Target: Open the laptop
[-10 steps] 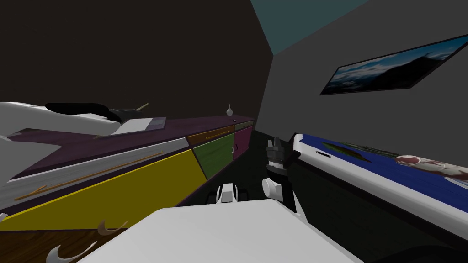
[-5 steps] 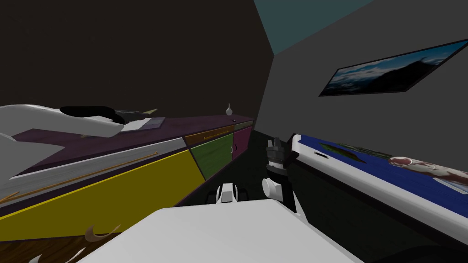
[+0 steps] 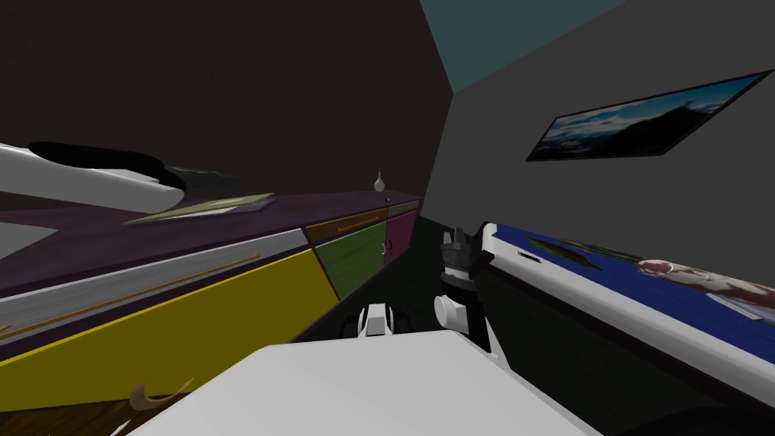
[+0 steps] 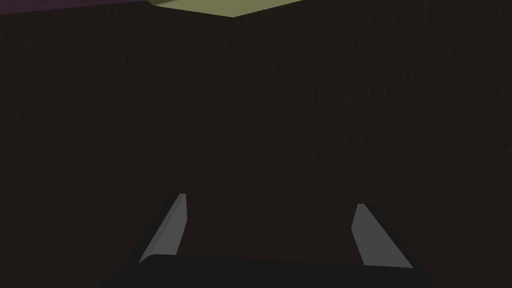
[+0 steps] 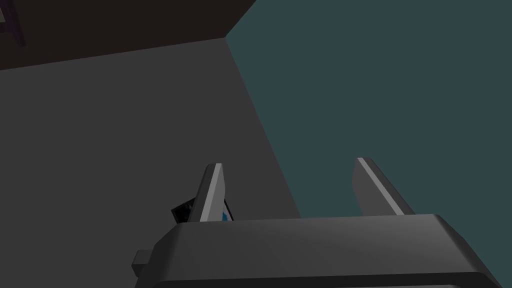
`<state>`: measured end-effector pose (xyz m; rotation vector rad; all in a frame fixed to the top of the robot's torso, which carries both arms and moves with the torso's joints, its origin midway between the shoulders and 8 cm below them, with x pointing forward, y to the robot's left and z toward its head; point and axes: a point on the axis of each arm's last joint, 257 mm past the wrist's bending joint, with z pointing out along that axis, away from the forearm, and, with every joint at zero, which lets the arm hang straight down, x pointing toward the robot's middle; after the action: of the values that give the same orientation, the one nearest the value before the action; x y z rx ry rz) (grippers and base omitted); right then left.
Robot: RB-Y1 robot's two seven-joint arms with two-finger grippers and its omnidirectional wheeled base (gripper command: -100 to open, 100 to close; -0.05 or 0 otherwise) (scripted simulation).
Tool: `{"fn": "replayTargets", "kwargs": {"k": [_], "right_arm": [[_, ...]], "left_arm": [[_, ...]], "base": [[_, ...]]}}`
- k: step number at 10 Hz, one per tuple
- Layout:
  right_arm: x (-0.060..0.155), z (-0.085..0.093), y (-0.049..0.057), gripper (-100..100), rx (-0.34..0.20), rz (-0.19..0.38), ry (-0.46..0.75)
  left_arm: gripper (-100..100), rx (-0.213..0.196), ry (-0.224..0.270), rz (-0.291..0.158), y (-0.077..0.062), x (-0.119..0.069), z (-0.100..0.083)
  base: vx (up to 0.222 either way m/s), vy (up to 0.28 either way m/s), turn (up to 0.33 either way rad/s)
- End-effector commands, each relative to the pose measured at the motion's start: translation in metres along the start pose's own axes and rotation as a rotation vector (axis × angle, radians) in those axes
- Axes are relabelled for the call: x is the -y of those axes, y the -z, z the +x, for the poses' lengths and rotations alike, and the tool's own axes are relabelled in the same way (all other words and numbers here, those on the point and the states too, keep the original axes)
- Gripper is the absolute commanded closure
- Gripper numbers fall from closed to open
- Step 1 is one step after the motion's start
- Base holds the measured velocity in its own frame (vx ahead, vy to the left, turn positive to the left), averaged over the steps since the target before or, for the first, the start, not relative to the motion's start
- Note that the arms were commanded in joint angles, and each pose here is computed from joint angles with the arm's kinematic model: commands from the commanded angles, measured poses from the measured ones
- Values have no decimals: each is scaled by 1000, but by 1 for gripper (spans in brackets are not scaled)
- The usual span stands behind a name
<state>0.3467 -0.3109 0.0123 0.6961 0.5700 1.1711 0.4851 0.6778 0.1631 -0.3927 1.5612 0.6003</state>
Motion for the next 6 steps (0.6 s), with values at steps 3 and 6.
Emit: {"fn": "replayTargets", "kwargs": {"k": [3,6], "right_arm": [[0,0,0,0,0,0,0],[0,0,0,0,0,0,0]], "left_arm": [[0,-2,-1,-1,0,0,-1],[0,-2,-1,-1,0,0,-1]], "base": [[0,0,0],[0,0,0]]}}
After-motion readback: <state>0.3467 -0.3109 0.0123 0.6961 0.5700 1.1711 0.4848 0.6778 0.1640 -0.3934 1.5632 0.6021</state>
